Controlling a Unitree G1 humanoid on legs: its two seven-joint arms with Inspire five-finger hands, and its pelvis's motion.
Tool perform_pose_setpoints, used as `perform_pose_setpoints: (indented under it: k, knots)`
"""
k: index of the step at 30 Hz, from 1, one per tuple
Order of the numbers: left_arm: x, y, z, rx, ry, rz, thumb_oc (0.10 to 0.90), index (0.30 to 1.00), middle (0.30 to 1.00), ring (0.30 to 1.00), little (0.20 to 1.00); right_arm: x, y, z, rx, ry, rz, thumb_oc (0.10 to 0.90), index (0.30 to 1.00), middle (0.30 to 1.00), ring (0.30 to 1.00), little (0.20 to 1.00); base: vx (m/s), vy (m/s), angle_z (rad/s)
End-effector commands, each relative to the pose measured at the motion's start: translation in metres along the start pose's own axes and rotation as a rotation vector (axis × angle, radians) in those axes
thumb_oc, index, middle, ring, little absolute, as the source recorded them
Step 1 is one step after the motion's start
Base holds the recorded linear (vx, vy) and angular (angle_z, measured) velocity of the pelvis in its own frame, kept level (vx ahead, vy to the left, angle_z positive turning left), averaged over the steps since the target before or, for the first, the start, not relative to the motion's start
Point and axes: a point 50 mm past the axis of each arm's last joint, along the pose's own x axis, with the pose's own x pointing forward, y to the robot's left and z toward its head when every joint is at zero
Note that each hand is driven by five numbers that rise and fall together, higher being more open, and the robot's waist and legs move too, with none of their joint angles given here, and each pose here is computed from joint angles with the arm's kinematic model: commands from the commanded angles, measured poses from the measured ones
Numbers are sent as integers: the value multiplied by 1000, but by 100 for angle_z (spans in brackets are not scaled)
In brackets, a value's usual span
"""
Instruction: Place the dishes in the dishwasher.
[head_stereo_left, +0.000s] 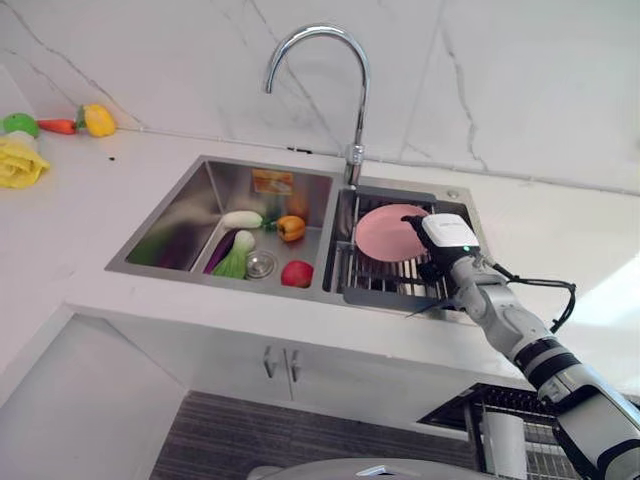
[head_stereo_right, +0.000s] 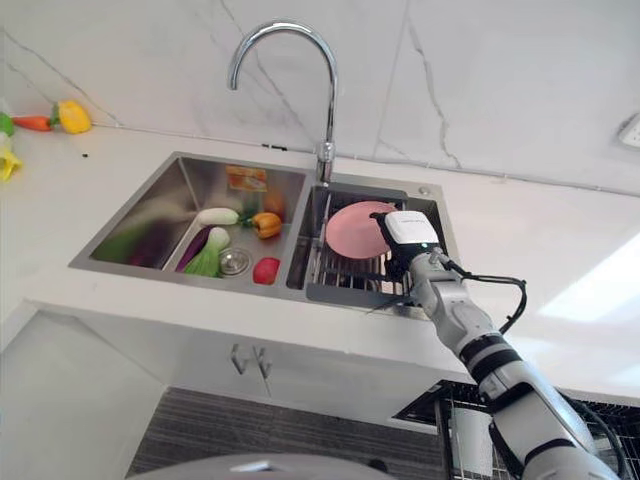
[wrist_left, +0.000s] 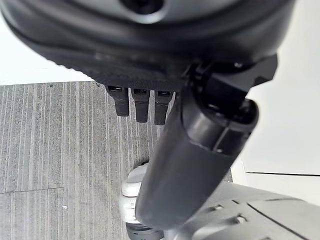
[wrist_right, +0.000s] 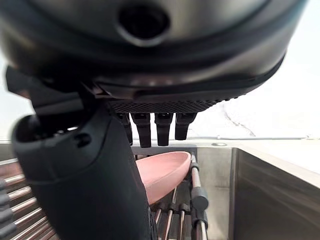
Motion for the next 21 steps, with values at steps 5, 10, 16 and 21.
perform_pose_setpoints:
  k: [5,10,16,21]
  knots:
    - [3,27,16,200,-63,76,800,900,900,900,900,31,-80,6,-126,-59,-299,800,900,900,900,900,-9,-9,5]
    - [3,25,16,201,-62,79,800,900,900,900,900,30,-77,0,-133,-26,-298,800,900,900,900,900,8,-3,2]
    - [3,21,14,194,-57,70,800,900,900,900,900,28,-68,-6,-124,8,-281,800,900,900,900,900,16,-2,3]
    - [2,20,17,218,-72,68,800,900,900,900,900,27,-71,-8,-122,11,-306,400,300,300,300,300,0,0,0]
